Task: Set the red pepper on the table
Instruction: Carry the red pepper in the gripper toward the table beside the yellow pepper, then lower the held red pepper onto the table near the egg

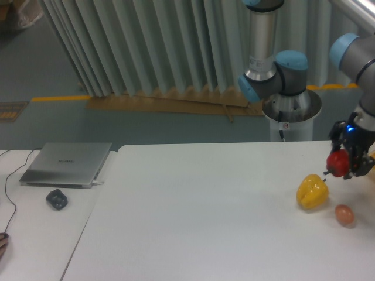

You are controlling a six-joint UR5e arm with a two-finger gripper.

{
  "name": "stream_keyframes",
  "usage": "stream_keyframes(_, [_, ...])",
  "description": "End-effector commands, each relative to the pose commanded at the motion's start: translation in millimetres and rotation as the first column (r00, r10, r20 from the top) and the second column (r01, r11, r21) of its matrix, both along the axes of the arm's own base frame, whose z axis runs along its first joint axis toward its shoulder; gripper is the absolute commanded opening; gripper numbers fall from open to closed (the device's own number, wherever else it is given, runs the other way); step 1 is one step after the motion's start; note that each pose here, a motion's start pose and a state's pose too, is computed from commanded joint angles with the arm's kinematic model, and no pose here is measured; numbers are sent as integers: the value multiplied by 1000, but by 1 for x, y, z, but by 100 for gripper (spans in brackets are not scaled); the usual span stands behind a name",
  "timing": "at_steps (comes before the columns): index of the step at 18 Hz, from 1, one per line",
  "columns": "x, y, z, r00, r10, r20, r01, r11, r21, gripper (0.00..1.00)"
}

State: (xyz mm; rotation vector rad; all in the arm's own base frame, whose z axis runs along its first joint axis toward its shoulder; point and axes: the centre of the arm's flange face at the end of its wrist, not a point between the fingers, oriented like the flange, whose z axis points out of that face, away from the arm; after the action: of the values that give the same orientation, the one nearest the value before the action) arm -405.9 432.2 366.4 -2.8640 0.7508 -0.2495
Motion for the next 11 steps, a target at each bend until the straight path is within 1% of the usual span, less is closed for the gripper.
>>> stream_keyframes(2, [0,12,-5,1000,15,-17,-14,1000,7,52])
stream_keyframes(8, [-17,34,-15,998,-5,-61,7,1000,24,52])
stream_keyframes(10, [-24,38,-15,995,-8,-102,11,999,32,52])
stream_keyframes(11, [-28,38,-14,990,-12,-142,15,1000,18,52])
